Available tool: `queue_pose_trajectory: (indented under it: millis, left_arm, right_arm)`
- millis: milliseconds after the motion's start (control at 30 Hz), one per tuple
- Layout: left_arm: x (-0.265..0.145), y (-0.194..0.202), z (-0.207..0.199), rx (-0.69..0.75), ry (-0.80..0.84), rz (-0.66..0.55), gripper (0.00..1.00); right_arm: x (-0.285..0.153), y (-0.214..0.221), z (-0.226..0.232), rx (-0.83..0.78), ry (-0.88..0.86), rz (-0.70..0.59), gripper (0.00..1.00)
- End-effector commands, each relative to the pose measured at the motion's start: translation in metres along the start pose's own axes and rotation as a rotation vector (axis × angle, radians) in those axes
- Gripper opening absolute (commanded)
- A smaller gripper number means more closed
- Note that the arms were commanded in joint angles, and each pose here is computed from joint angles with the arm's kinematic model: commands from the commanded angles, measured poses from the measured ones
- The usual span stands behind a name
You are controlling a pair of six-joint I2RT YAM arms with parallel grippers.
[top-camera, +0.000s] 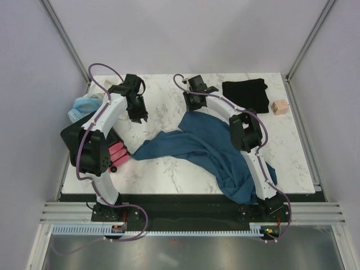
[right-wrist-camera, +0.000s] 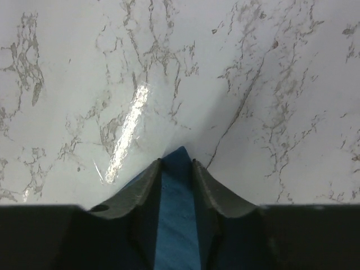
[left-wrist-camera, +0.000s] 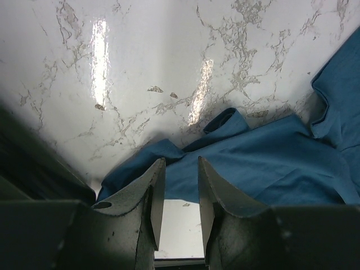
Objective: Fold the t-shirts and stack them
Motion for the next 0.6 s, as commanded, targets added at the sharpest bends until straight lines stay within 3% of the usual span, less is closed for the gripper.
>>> queue_pose_trajectory:
  millis: [0,67,100,300,400,433,567]
  left_arm:
    - [-0.009,-0.003,0.004,0.042,-0.015,-0.035,0.37]
    - [-0.011,-0.002,0.004,0.043,-0.015,-0.038,0.37]
    - [-0.011,-0.001,0.005,0.042,-0.017,-0.034,0.36]
    - [-0.012,0.003,0.006,0.032,-0.018,-0.033,0.37]
    - [-0.014,0.001,0.005,0.029,-0.013,-0.043,0.37]
    - [-0.015,0.000,0.005,0.025,-0.010,-0.047,0.37]
    - [-0.020,-0.004,0.001,0.005,0.018,-0.066,0.37]
  right_arm:
    - [0.013,0.063,-0.015,0.003,0.109,0.201,0.24]
    - [0.016,0.065,-0.018,0.017,0.128,0.200,0.15]
    - [0.017,0.064,-0.019,0.023,0.139,0.193,0.00]
    - [0.002,0.045,-0.028,0.019,0.227,0.118,0.00]
    - [-0.036,0.015,-0.033,0.017,0.309,-0.010,0.00]
    - [-0.064,-0.010,-0.031,0.027,0.333,-0.105,0.00]
    - [-0.123,-0.033,-0.035,0.084,0.375,-0.233,0.00]
Point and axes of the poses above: each gripper's point midway between its finger pads, its own x axis out along the fingers, its own z axis along the line the jaws close on, y = z × x, the point moved 3 cm from there along -x, back along the fingers, and after that the axes turned 11 degrees about x, right-handed, at the moved point
